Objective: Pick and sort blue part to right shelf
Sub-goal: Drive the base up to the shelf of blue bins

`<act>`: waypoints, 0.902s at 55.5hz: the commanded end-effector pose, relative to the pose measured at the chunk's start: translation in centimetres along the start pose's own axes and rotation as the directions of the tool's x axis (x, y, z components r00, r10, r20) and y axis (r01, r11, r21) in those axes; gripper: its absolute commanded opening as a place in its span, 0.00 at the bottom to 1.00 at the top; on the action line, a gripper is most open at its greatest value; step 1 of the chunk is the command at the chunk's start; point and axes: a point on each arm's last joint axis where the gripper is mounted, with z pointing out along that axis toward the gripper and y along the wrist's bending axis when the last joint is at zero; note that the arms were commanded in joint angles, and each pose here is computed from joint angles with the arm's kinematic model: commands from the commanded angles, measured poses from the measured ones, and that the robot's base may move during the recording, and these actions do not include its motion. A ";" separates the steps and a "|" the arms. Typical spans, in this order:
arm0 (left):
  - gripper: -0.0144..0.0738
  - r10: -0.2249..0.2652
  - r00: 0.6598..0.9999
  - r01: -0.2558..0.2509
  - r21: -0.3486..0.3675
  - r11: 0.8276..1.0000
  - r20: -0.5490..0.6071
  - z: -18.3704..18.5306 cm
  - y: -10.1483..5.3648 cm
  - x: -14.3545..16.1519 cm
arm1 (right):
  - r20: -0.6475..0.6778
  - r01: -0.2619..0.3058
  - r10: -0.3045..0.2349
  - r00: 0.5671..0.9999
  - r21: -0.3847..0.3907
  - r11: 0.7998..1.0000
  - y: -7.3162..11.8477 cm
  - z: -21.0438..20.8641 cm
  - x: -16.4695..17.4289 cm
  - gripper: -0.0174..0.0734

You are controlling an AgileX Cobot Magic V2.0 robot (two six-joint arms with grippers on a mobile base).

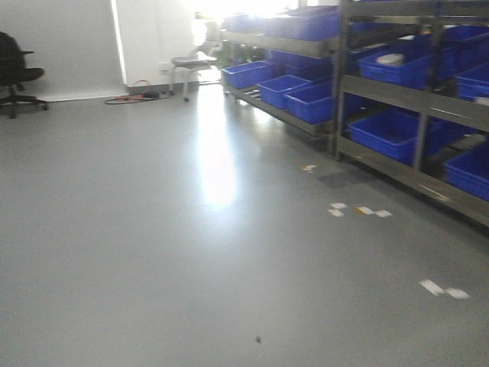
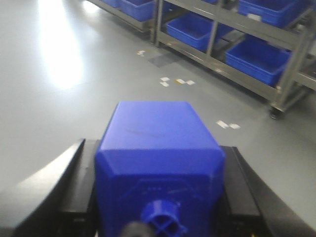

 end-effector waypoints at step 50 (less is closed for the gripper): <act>0.45 -0.004 0.993 0.001 0.021 1.000 0.121 -0.3 -0.3 -1.8 | 0.102 -0.014 0.011 0.995 0.029 0.999 -0.3 -0.1 -1.6 0.38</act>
